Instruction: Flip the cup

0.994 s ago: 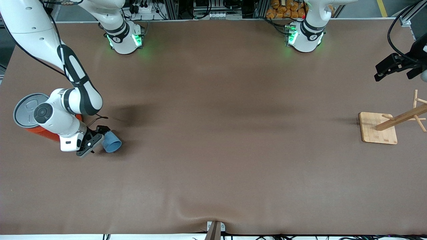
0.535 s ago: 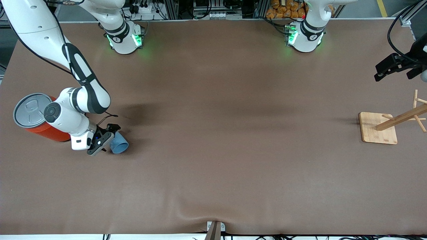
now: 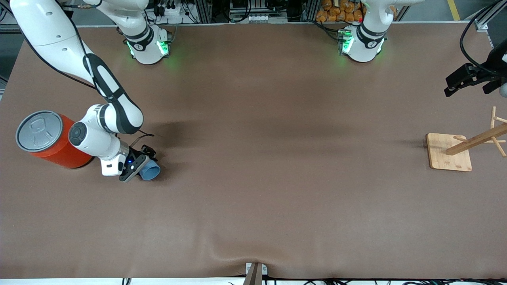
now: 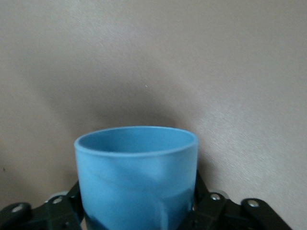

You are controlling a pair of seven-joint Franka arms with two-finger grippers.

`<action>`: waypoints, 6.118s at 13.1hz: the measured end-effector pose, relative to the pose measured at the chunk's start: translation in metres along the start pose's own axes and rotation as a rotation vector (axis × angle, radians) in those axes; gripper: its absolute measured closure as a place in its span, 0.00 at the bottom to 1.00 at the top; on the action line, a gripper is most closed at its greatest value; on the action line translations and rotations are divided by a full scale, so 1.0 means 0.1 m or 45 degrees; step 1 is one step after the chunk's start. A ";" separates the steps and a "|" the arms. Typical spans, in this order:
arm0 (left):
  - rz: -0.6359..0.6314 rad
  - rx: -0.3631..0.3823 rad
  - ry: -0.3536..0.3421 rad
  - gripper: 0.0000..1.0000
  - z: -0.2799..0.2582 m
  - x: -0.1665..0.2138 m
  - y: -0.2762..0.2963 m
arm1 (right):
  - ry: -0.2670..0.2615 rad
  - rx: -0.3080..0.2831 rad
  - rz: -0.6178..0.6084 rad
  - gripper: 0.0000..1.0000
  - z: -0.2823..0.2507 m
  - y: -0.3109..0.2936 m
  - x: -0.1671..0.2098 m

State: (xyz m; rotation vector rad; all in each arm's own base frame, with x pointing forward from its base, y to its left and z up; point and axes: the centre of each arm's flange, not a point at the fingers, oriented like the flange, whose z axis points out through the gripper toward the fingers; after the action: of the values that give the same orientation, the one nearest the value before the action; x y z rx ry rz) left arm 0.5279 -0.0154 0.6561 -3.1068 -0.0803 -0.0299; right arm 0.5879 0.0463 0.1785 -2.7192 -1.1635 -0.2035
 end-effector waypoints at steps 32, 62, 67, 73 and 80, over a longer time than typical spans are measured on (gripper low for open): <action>0.011 -0.002 0.032 0.00 -0.04 0.02 -0.07 | 0.214 -0.141 -0.591 0.00 0.06 -2.86 2.79; 0.403 -0.909 -0.083 0.00 4.21 0.98 3.58 | -0.264 0.037 0.800 0.00 -3.93 -0.18 0.27; 0.373 -0.986 -0.177 0.11 4.51 0.66 4.00 | -0.323 0.042 0.822 0.00 -3.92 -0.22 0.30; 0.367 -0.986 -0.182 0.64 4.52 0.64 4.03 | -0.295 0.005 0.838 0.00 -4.33 -0.45 0.21; 0.322 -1.027 -0.147 0.90 4.05 0.87 3.92 | -0.329 -0.067 0.896 0.00 -4.49 -0.59 0.16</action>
State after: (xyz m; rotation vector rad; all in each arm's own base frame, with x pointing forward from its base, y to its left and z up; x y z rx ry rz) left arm 0.6430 -0.3881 0.2398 -3.8848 0.4304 0.1656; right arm 0.5314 0.0010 0.6258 -3.0623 -0.1814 0.2218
